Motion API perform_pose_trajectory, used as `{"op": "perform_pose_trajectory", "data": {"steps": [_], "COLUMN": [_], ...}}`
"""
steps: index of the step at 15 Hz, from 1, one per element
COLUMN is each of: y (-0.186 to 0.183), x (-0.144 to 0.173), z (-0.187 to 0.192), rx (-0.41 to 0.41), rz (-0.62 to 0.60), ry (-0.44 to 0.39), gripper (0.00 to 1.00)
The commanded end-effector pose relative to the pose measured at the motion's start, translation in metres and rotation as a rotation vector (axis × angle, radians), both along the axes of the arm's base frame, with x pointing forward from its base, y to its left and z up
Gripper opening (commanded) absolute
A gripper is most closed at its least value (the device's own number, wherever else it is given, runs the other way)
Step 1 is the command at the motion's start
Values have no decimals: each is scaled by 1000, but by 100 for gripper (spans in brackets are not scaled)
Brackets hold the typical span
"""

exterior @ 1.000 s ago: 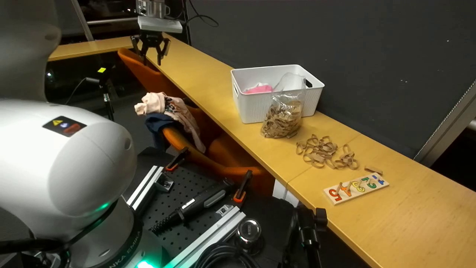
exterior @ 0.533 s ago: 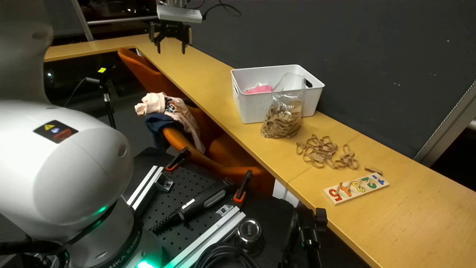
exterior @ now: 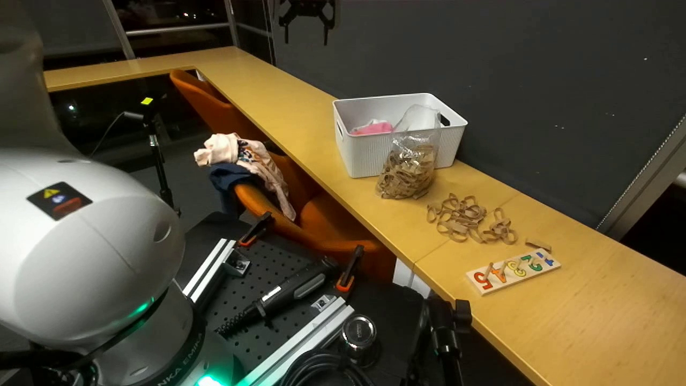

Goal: Remove the t-shirts from the white storage container and put them on the backrest of the chair on the right.

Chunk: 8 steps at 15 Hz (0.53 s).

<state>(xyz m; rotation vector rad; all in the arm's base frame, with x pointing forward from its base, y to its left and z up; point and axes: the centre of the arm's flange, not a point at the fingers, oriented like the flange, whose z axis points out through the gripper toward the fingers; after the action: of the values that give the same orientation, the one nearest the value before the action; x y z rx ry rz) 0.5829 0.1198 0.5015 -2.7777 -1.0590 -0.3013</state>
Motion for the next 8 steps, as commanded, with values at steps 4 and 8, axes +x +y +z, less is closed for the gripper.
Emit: {"op": "perform_pose_trajectory", "data": {"steps": [4, 8], "y": [-94, -138], "x": [18, 36], "z": [22, 13], "rx": [38, 57], "rz": [-142, -160], "ry": [33, 50], "gripper": [100, 100]}}
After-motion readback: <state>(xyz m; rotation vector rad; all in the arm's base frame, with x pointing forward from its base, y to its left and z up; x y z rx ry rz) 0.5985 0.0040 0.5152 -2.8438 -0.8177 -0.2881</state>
